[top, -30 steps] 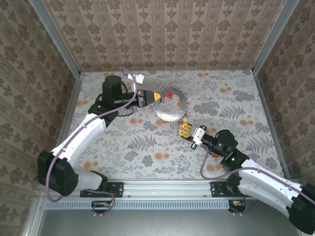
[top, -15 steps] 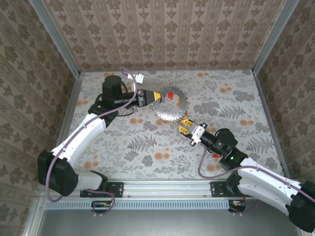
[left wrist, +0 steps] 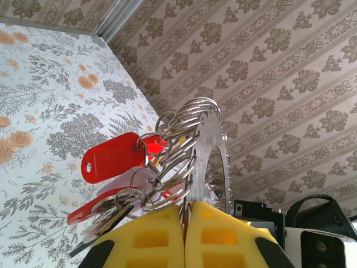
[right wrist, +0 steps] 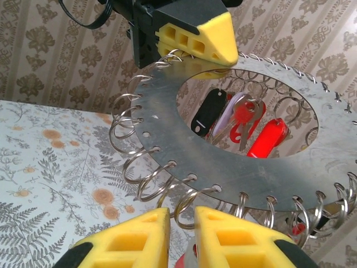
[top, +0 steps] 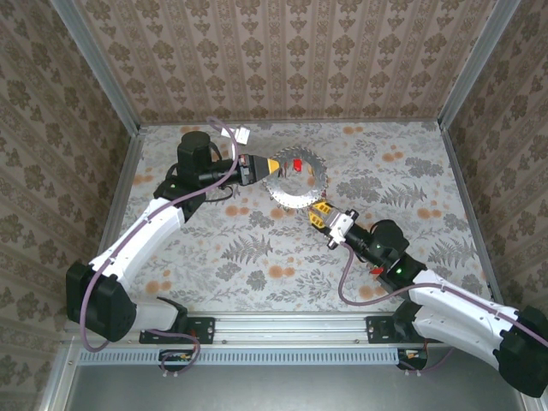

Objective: Put the keys on the keyring

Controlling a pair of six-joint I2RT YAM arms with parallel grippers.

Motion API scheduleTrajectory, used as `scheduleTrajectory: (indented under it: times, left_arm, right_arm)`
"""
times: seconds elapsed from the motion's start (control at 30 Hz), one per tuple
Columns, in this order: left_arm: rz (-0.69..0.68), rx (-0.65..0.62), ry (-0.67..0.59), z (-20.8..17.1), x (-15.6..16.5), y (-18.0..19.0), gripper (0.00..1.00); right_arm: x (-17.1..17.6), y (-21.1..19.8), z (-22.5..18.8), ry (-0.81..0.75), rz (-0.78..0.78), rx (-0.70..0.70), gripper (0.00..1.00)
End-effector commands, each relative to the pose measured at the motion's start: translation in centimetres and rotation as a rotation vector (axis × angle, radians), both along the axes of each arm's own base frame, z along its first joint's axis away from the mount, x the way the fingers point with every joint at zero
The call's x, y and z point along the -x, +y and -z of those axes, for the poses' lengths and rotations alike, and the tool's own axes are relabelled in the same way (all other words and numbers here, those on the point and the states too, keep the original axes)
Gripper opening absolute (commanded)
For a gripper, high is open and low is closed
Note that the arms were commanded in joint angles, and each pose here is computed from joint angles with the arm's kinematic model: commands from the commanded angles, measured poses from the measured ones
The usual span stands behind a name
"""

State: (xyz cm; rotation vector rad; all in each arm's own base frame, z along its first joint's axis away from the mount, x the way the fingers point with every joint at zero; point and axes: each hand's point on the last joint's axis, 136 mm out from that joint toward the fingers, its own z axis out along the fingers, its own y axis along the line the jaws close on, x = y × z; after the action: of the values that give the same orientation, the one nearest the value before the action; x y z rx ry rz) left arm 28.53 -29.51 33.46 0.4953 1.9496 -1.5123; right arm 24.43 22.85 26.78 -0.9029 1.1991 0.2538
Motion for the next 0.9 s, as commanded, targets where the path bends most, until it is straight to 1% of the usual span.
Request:
scheduleTrajectory:
  times: [0.0, 0.17, 0.23, 0.47, 0.63, 0.87]
  left_arm:
    - [0.022, 0.053, -0.062, -2.4, 0.9, 0.1, 0.00]
    - [0.021, 0.057, -0.063, -2.5, 0.9, 0.0, 0.00]
    - [0.019, 0.057, -0.061, -2.4, 0.9, 0.0, 0.00]
    - [0.019, 0.060, -0.057, -2.4, 0.8, -0.1, 0.00]
    - [0.019, 0.061, -0.055, -2.4, 0.8, -0.1, 0.00]
    - [0.018, 0.064, -0.055, -2.4, 0.8, -0.1, 0.00]
  right_arm:
    - [-0.5, -0.4, -2.4, -0.063, 0.044, -0.035, 0.21]
    - [-0.7, -0.7, -2.1, -0.058, 0.072, -0.036, 0.23]
    - [-0.8, -0.7, -2.0, -0.056, 0.069, -0.030, 0.26]
    - [-0.9, -0.3, -2.1, -0.053, 0.057, -0.034, 0.28]
    - [-1.2, -0.4, -2.1, -0.056, 0.080, -0.045, 0.27]
    - [-1.7, -0.8, -2.4, -0.055, 0.116, -0.064, 0.22]
